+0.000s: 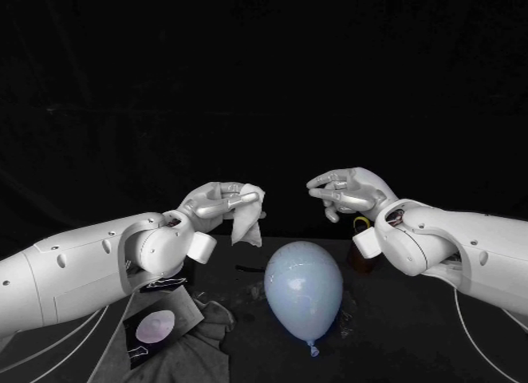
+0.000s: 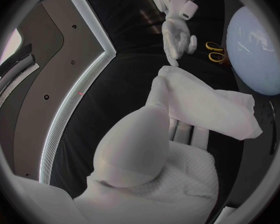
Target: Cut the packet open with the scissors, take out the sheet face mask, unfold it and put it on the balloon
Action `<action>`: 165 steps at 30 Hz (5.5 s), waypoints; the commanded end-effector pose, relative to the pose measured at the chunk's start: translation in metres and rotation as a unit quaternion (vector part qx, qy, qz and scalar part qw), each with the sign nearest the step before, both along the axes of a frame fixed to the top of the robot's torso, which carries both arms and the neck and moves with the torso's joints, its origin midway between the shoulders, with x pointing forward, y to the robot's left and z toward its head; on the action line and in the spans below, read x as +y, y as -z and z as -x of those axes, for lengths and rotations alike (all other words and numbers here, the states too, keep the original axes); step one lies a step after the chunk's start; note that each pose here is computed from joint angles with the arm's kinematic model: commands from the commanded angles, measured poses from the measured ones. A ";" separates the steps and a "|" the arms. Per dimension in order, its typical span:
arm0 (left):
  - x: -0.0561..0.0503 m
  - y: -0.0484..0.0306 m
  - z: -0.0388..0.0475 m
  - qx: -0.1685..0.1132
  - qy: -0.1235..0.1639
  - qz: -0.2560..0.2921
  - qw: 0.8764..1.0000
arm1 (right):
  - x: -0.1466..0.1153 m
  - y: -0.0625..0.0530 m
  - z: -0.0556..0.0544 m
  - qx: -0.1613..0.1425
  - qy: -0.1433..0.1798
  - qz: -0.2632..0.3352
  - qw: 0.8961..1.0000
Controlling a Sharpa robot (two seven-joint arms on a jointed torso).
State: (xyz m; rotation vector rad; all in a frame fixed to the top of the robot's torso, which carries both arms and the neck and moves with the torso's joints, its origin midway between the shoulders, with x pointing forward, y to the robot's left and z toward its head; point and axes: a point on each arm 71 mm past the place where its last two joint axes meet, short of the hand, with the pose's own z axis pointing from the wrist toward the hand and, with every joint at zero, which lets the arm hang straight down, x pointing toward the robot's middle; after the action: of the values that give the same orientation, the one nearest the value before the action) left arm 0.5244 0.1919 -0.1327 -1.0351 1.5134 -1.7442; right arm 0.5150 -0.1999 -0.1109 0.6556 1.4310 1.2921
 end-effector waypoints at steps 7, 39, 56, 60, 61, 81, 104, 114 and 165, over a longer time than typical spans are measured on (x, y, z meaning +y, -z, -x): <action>0.006 -0.0009 0.0078 -0.028 -0.115 0.006 0.993 | 0.025 0.005 0.032 -0.075 0.024 0.060 0.995; -0.008 0.0005 0.0275 -0.022 -0.143 0.010 0.989 | 0.096 0.011 0.030 -0.120 0.019 0.108 0.987; -0.011 0.0003 0.0285 -0.020 -0.139 0.011 0.990 | 0.107 0.012 0.033 -0.124 -0.003 0.108 0.986; -0.011 0.0004 0.0288 -0.018 -0.137 0.011 0.990 | 0.108 0.012 0.033 -0.123 -0.004 0.106 0.987; -0.011 0.0004 0.0288 -0.018 -0.136 0.011 0.990 | 0.108 0.013 0.033 -0.123 -0.004 0.106 0.987; -0.015 0.0009 0.0308 -0.010 -0.112 0.015 0.993 | 0.111 0.012 0.034 -0.120 -0.006 0.095 0.988; -0.014 0.0015 0.0304 -0.008 -0.108 0.012 0.994 | 0.106 0.012 0.035 -0.103 0.002 0.053 0.993; -0.014 0.0020 0.0306 -0.007 -0.104 0.006 0.994 | 0.105 0.013 0.038 -0.069 -0.004 0.005 0.998; -0.013 0.0027 0.0292 -0.008 -0.103 -0.001 0.995 | 0.101 0.018 0.032 -0.049 -0.057 0.014 0.997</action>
State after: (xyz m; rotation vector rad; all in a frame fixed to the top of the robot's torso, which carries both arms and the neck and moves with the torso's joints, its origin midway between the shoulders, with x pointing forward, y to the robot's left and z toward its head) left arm 0.4954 0.1800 -0.1372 -1.1492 1.3441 -1.5861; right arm 0.4840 -0.0994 -0.1316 0.5025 1.4449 1.3277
